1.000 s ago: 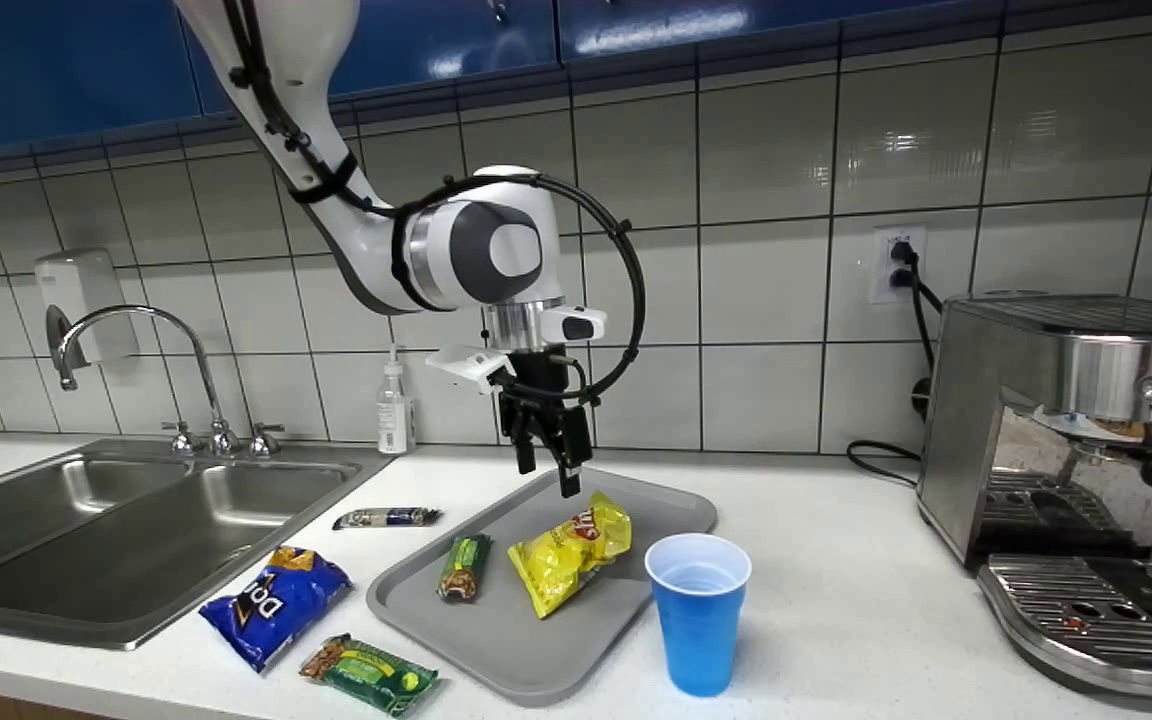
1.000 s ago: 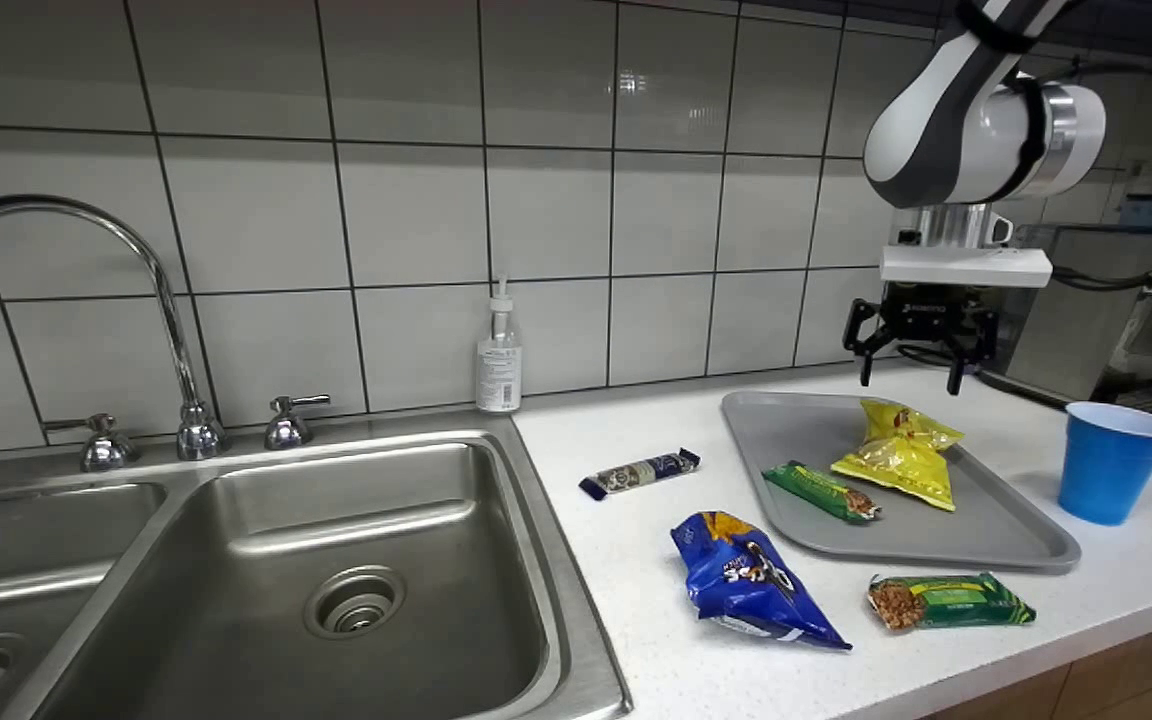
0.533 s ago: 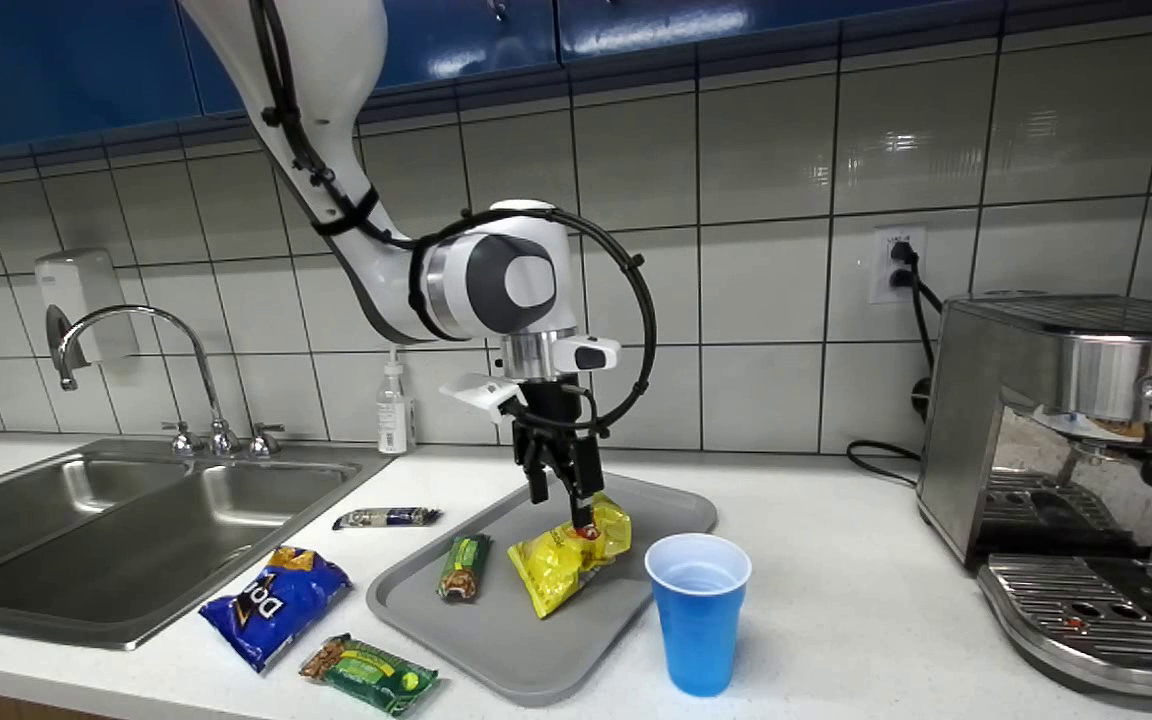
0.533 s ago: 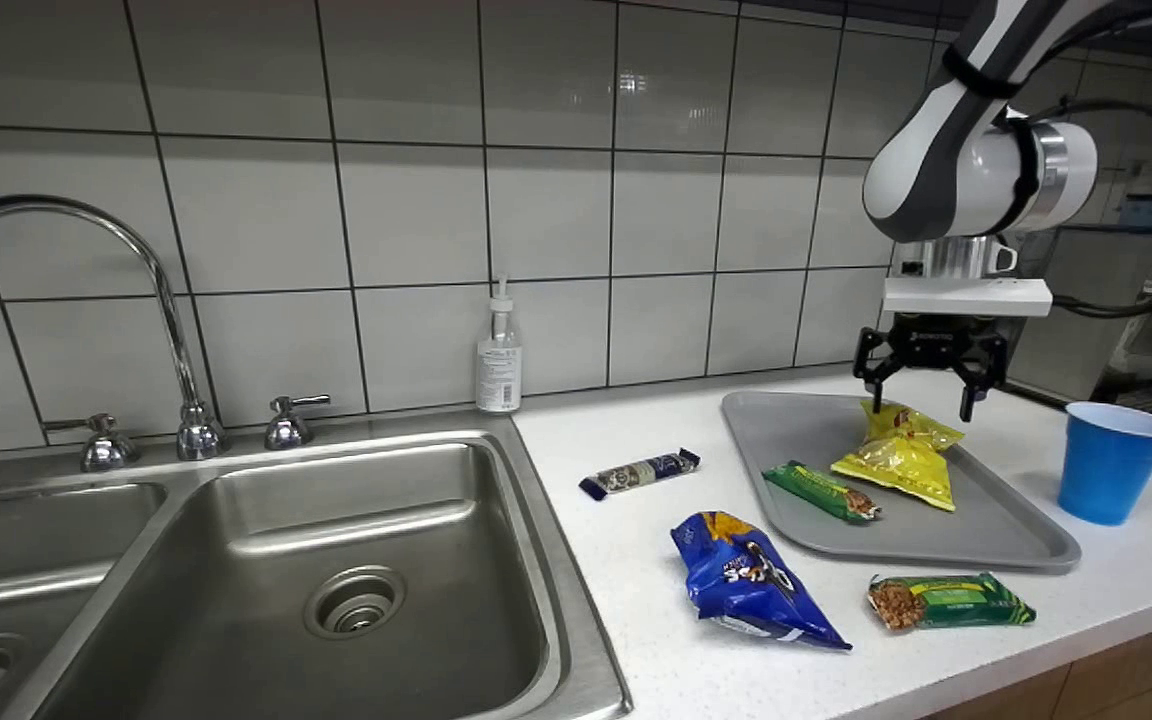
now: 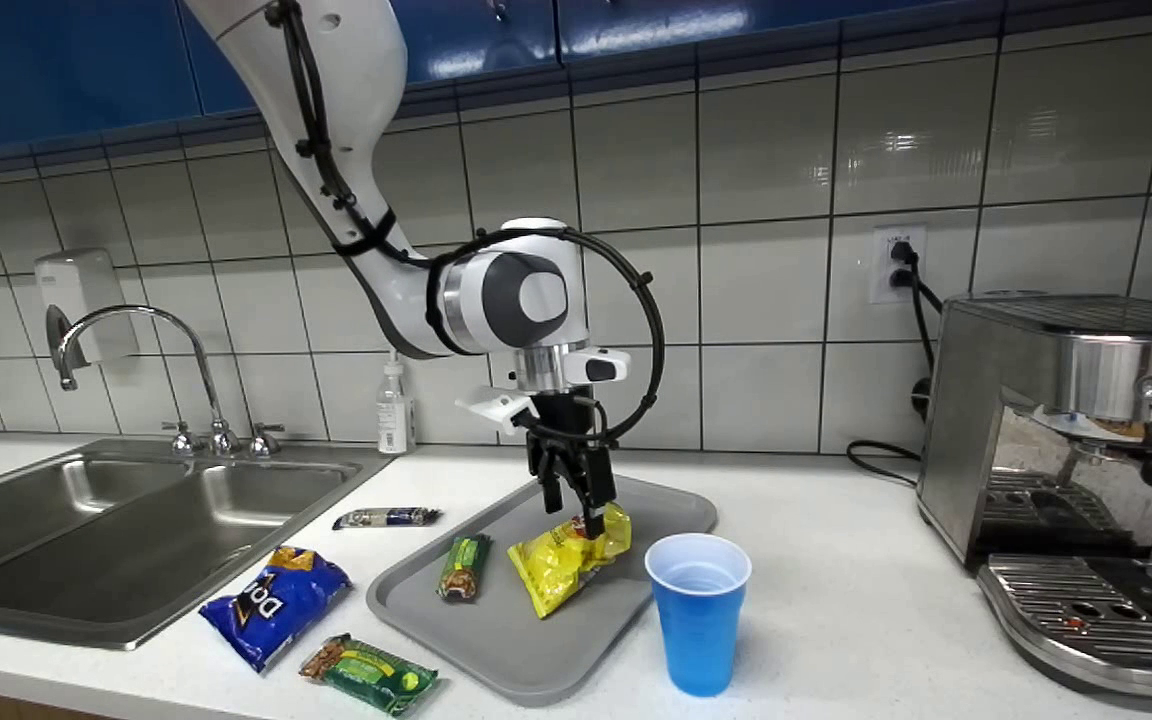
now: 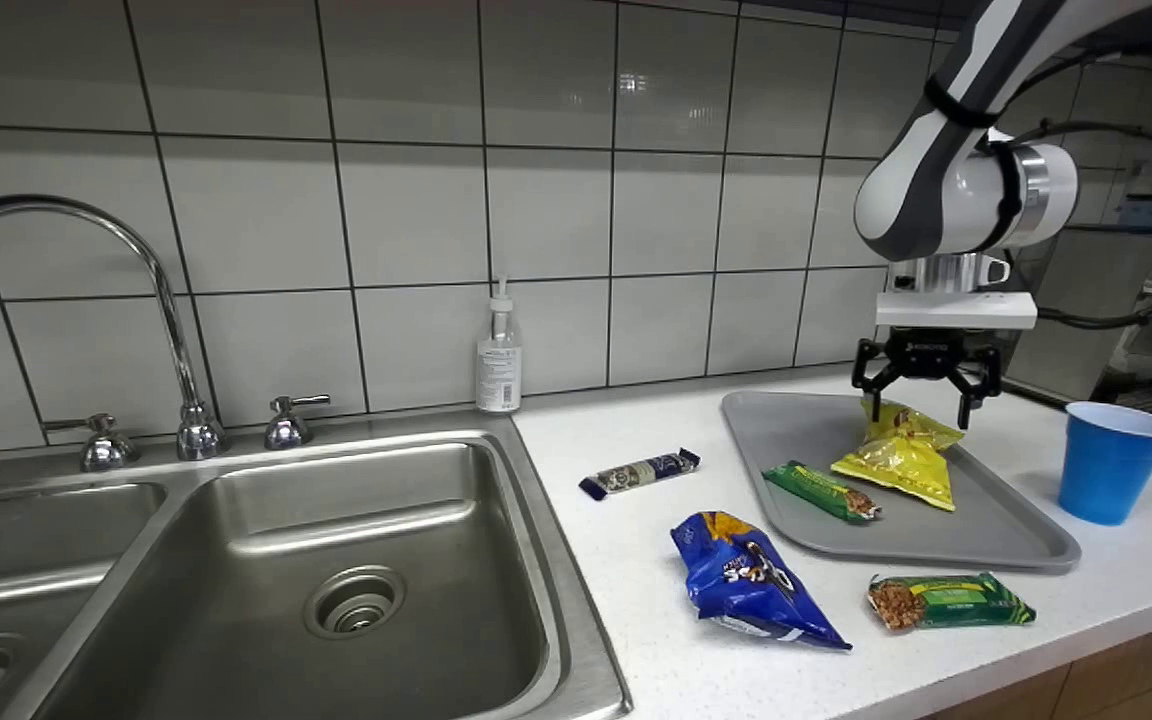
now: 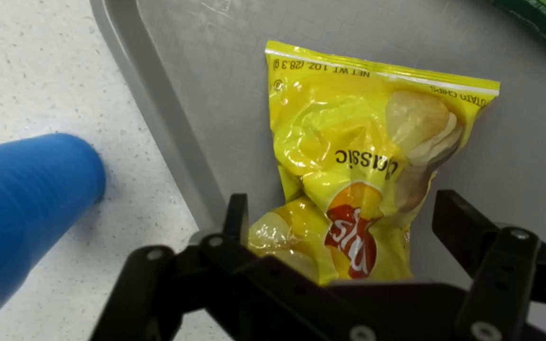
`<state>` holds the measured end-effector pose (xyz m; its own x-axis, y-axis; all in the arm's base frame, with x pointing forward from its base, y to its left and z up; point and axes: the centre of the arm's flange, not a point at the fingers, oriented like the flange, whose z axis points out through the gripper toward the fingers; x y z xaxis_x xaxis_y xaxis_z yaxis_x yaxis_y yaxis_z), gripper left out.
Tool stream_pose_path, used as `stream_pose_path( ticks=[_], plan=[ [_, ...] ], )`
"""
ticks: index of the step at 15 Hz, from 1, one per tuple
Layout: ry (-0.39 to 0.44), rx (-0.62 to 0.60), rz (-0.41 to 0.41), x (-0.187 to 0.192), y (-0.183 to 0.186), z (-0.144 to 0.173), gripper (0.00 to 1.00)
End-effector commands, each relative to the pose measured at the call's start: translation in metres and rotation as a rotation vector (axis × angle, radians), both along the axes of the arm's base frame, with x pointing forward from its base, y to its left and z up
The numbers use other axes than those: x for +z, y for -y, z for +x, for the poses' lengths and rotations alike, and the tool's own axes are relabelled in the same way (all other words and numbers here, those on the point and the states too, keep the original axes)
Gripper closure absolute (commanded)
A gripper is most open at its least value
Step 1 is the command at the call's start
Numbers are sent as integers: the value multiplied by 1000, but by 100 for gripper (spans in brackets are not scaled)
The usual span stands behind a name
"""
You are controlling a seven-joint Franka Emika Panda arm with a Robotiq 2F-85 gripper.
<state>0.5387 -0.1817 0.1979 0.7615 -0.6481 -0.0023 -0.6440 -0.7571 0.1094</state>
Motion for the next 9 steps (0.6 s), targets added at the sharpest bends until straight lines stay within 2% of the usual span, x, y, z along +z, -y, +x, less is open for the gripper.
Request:
stream_pose_path(
  ticks=[1,3,9],
  plan=[
    [2,-18,-24,-1,4,14,0],
    [3,-2,-5,-2,2,5,0],
    [6,-1,-7,0,2,7,0]
  ],
)
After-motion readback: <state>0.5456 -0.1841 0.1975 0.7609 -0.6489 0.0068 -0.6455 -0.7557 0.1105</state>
